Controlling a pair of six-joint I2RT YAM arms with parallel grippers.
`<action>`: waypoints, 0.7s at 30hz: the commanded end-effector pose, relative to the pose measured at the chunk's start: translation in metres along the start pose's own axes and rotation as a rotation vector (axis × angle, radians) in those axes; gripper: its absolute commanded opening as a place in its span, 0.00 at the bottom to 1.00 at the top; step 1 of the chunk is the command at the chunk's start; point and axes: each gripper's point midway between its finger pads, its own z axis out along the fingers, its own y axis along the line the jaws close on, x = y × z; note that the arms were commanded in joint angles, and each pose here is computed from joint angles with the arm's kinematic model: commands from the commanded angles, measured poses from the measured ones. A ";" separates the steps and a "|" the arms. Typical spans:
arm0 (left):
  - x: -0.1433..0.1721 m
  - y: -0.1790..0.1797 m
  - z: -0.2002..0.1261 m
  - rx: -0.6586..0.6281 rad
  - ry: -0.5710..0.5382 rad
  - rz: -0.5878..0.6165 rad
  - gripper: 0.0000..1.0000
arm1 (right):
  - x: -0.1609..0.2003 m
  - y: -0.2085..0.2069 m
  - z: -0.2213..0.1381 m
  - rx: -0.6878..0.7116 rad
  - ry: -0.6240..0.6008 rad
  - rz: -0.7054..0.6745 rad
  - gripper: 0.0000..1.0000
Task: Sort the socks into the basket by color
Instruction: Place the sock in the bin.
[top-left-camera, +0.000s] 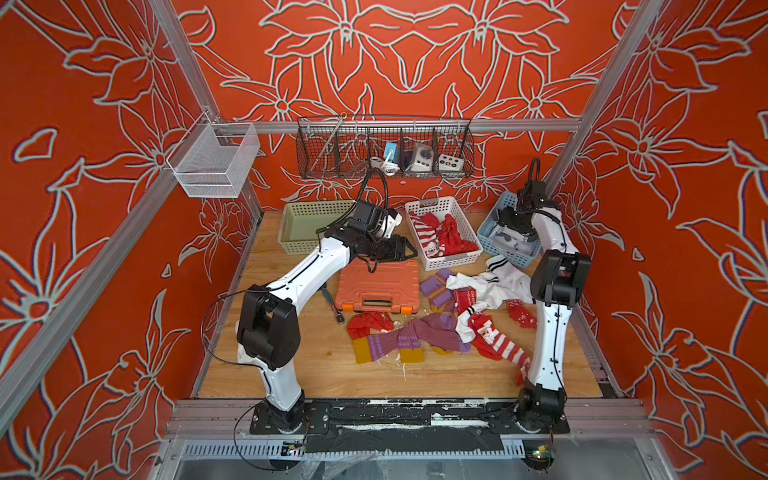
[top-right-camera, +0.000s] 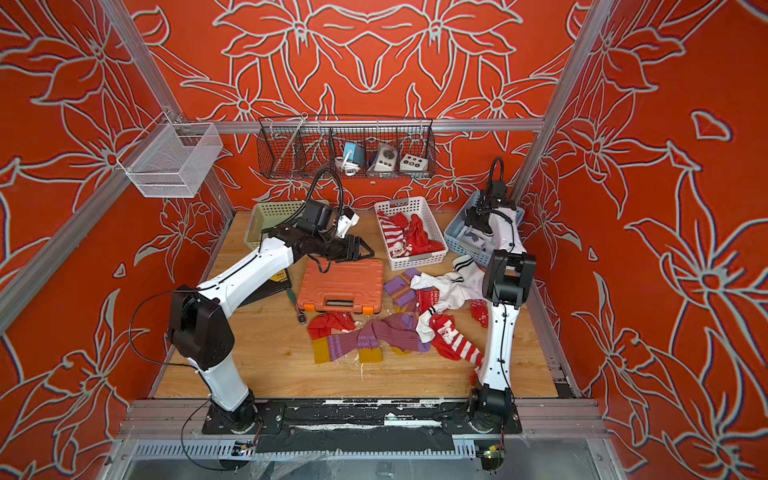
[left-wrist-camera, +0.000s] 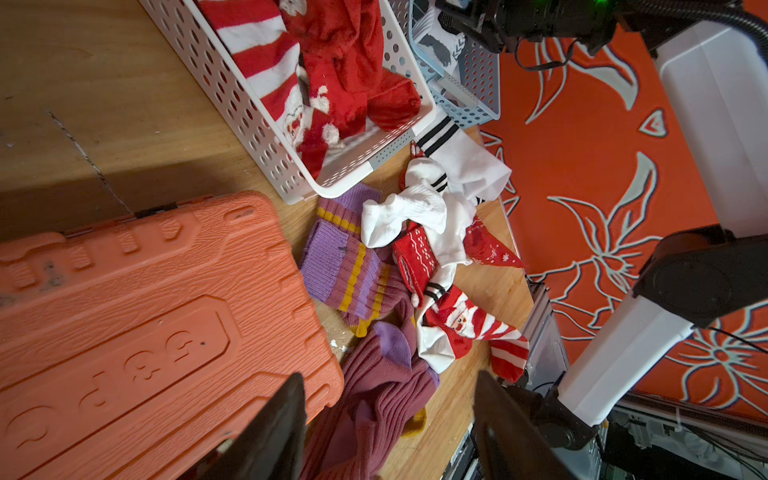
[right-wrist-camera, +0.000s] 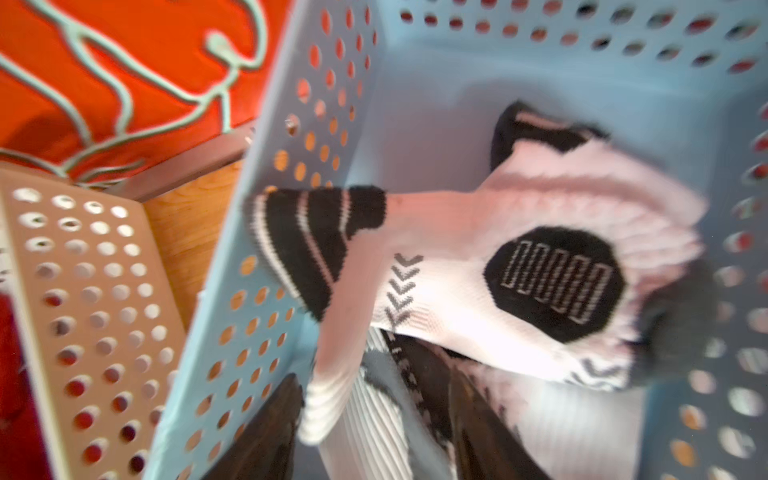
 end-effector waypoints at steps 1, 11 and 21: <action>-0.005 -0.013 -0.012 0.018 -0.038 0.057 0.63 | -0.019 0.011 -0.045 -0.006 -0.062 -0.008 0.63; -0.016 -0.020 -0.028 0.042 -0.083 0.072 0.64 | 0.030 0.017 -0.102 0.056 -0.022 0.048 0.65; -0.021 -0.018 -0.034 0.054 -0.101 0.080 0.64 | 0.118 -0.008 -0.159 0.185 0.000 0.129 0.65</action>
